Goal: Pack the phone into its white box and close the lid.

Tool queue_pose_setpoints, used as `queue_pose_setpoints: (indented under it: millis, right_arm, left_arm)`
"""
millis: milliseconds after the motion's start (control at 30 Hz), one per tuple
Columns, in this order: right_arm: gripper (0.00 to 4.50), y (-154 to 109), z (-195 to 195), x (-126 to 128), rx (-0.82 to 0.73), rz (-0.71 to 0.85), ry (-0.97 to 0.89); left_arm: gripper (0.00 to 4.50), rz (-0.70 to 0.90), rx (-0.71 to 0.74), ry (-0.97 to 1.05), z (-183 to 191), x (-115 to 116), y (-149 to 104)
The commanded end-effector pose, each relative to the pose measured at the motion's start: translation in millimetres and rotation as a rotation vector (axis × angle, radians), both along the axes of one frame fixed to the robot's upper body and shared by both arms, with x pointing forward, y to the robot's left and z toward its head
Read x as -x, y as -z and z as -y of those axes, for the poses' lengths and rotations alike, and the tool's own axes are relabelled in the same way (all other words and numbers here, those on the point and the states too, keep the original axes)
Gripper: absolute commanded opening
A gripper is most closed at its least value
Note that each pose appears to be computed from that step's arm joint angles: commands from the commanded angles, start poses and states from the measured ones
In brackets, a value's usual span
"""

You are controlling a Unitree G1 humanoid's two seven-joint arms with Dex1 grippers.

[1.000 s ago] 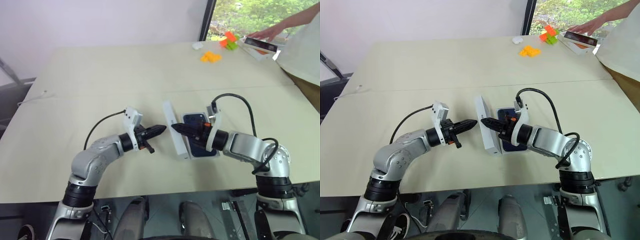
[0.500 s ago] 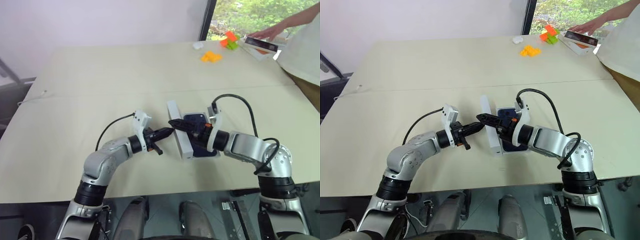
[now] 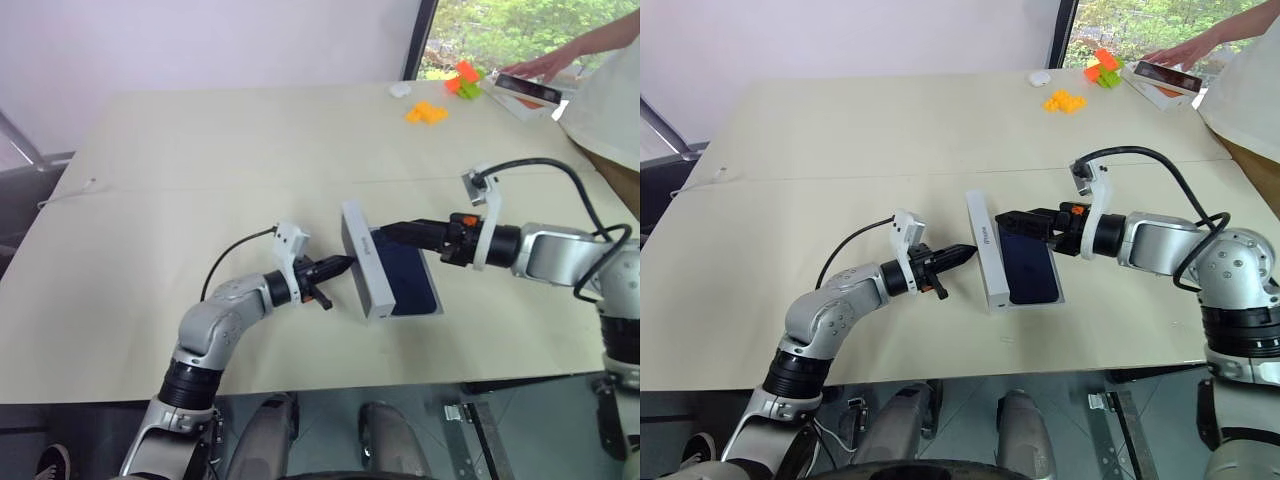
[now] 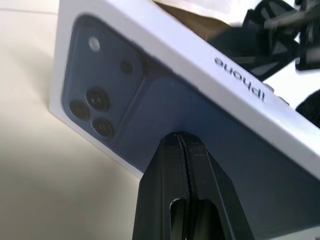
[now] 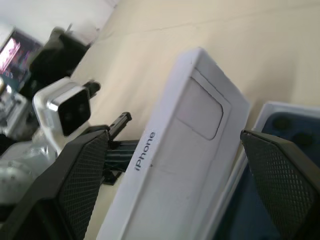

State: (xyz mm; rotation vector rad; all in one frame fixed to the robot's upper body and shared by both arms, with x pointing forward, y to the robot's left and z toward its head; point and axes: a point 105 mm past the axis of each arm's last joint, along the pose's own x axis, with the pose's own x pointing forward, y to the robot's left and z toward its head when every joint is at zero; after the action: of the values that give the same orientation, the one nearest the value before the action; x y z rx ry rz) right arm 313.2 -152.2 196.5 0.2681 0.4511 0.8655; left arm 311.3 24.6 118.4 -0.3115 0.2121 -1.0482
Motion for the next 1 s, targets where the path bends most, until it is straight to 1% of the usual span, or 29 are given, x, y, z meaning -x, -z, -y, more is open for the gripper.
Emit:
queue_pose_setpoints:
  millis: [33,67,167,267,333,400,533,667,767,867,967,1000]
  right_arm:
    - [4.43,-4,18,-14,0.151,0.16,-0.016]
    - [4.43,-3,23,-20,0.21,0.221,-0.003]
    - [4.43,-12,38,-43,0.258,0.323,0.088]
    - [4.43,-19,38,-51,0.299,0.407,0.094]
    - [4.43,-22,39,-55,0.279,0.417,0.115]
    - [4.43,-20,44,-60,0.333,0.448,0.129]
    - [4.43,-18,44,-61,0.354,0.472,0.116]
    - [4.43,-13,42,-62,0.369,0.472,0.105]
    - [4.43,-11,42,-59,0.436,0.521,0.058]
    - [4.43,-6,45,-52,0.456,0.513,-0.001]
    - [4.43,-3,52,-49,0.509,0.536,-0.031]
    - [4.43,0,57,-51,0.554,0.544,-0.031]
  left_arm:
    - [0.0,0.048,0.013,0.018,14,-8,-7]
    - [0.0,0.055,0.01,0.019,16,-11,-6]
    - [0.0,0.067,0.011,0.032,24,-17,-6]
    - [0.0,0.056,0.027,0.049,32,-20,-6]
    - [0.0,0.052,0.034,0.062,37,-20,-5]
    - [0.0,0.052,0.034,0.066,40,-19,-3]
    - [0.0,0.051,0.039,0.064,43,-20,-2]
    - [0.0,0.069,0.048,0.045,43,-25,-10]
    - [0.0,0.085,0.056,0.019,34,-28,-19]
    - [0.0,0.093,0.041,-0.003,22,-26,-19]
    - [0.0,0.086,0.024,-0.031,7,-21,-18]
    - [0.0,0.081,0.008,-0.046,2,-20,-15]
